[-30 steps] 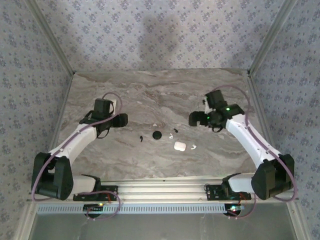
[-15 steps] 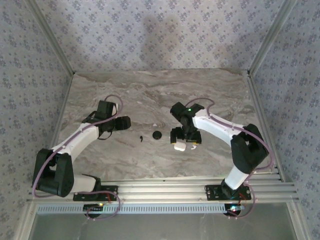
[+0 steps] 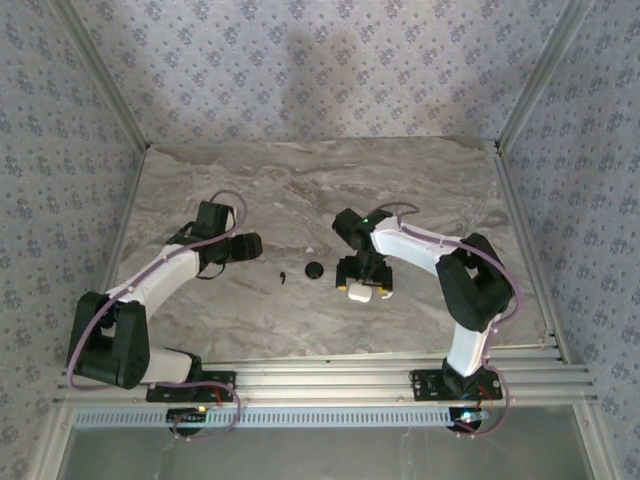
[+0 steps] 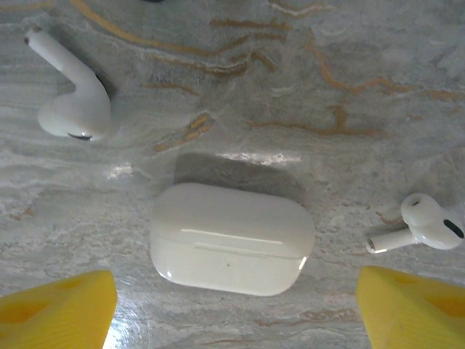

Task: Insert wireless bluetooth earbuds into charging case

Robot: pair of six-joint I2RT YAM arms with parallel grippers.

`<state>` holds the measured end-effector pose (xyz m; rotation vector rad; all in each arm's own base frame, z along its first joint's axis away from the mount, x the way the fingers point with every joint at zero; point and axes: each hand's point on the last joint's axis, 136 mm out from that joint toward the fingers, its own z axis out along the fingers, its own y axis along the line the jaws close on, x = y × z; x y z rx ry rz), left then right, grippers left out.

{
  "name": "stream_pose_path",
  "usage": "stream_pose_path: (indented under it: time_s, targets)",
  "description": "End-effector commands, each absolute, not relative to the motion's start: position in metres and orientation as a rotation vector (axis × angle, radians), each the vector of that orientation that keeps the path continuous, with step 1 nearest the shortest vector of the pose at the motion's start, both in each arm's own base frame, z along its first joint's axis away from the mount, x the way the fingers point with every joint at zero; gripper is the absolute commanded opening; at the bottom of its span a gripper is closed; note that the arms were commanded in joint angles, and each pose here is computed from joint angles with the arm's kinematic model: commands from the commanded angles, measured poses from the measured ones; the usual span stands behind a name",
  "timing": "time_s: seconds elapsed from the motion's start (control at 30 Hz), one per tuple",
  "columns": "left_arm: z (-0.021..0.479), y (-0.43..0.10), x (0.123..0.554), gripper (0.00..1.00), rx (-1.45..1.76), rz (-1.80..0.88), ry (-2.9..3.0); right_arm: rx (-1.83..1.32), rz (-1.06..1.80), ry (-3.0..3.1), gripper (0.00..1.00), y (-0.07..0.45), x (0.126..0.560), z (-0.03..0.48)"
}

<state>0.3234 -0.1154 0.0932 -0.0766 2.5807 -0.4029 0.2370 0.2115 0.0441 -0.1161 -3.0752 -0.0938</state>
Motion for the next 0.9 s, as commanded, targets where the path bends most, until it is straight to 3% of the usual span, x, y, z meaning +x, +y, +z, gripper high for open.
stream_pose_path:
  time_s: [0.0, 0.4, 0.7, 0.87]
  targets:
    - [0.097, -0.122, 0.328, 0.73, -0.068, -0.423, 2.569, -0.175, -0.107, -3.047, 0.86, 0.214, 0.238, 0.035]
    - [0.092, -0.121, 0.326, 0.73, -0.060, -0.409, 2.589, -0.170, -0.030, -3.025, 0.79, 0.209, 0.238, 0.012]
    - [0.091, -0.121, 0.326, 0.72, -0.061, -0.407, 2.596, -0.168, -0.029, -3.018, 0.63, 0.209, 0.237, 0.006]
    - [0.097, -0.125, 0.328, 0.71, -0.038, -0.434, 2.581, -0.174, -0.049, -3.067, 0.61, 0.208, 0.243, 0.018]
